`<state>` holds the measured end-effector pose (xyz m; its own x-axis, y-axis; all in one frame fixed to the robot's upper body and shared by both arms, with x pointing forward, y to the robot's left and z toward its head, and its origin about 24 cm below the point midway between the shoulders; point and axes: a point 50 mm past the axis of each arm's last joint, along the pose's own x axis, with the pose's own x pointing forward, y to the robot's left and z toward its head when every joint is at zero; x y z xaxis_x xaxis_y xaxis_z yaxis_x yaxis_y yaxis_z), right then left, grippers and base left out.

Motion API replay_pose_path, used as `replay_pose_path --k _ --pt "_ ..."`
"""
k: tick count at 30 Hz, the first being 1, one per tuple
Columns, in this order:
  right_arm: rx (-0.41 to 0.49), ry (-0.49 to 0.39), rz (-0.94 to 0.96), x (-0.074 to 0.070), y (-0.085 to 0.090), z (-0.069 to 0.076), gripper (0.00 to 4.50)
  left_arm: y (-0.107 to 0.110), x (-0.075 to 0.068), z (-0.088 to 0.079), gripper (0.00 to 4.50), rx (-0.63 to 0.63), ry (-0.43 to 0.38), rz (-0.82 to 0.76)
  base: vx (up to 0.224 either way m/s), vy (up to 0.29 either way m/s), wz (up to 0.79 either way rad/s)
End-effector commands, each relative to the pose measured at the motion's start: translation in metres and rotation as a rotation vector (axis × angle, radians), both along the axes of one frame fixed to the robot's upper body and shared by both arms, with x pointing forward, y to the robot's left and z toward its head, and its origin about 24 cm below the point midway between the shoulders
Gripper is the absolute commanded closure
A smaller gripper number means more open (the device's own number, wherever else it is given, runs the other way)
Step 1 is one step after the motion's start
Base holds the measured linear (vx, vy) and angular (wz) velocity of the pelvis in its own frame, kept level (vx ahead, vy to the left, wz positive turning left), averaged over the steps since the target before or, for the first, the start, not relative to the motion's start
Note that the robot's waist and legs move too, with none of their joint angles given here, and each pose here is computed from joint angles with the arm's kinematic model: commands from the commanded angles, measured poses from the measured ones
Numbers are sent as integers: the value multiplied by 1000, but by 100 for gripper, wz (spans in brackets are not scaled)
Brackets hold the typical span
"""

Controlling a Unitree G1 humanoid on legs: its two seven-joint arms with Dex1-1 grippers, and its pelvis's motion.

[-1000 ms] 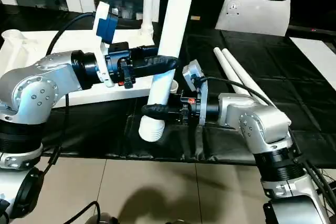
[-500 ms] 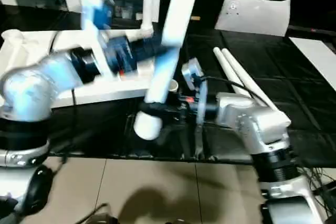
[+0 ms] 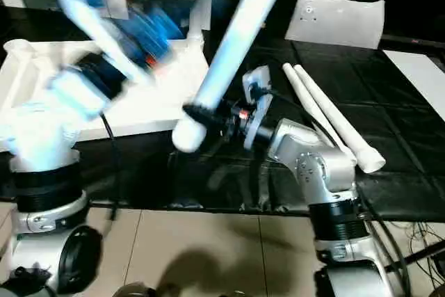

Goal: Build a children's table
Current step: Insert table leg to table base

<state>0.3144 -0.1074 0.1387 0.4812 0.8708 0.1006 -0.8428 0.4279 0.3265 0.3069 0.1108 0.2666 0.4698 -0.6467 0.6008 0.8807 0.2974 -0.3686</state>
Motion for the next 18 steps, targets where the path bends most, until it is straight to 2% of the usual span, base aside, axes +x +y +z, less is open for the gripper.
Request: replay_pose_path --k 1,2,3,5,7,11,12,13,14,16,18 --pt "-10 -26 -37 0 -4 1 258 2 9 -5 28 65 49 84 0 0 0" --pt "-16 -30 -42 -1 -4 1 258 4 12 -8 25 106 63 127 0 0 0" --pt "-40 -44 -45 -2 -2 0 258 6 23 -26 25 225 160 217 0 0 0" --pt "-81 -63 -44 -4 0 -2 258 7 30 -43 25 393 199 319 0 0 0" --pt "-132 -84 -36 -5 3 -5 258 -1 30 -54 25 565 165 348 0 0 0" --pt "-165 -94 -32 -5 7 -7 258 -14 28 -56 25 616 138 330 0 0 0" --pt "-173 -96 -32 -5 8 -8 258 -23 25 -51 25 637 83 301 0 0 0" --pt "-173 -95 -33 -5 8 -8 258 -24 24 -51 25 641 76 298 0 0 0" --pt "-171 -89 -41 -4 7 -10 258 -31 19 -46 25 675 2 271 0 0 0" --pt "-173 -84 -47 -4 7 -11 258 -37 13 -43 25 698 -65 234 0 0 0" --pt "-181 -81 -55 -3 6 -13 258 -43 6 -40 25 689 -96 181 0 0 0"
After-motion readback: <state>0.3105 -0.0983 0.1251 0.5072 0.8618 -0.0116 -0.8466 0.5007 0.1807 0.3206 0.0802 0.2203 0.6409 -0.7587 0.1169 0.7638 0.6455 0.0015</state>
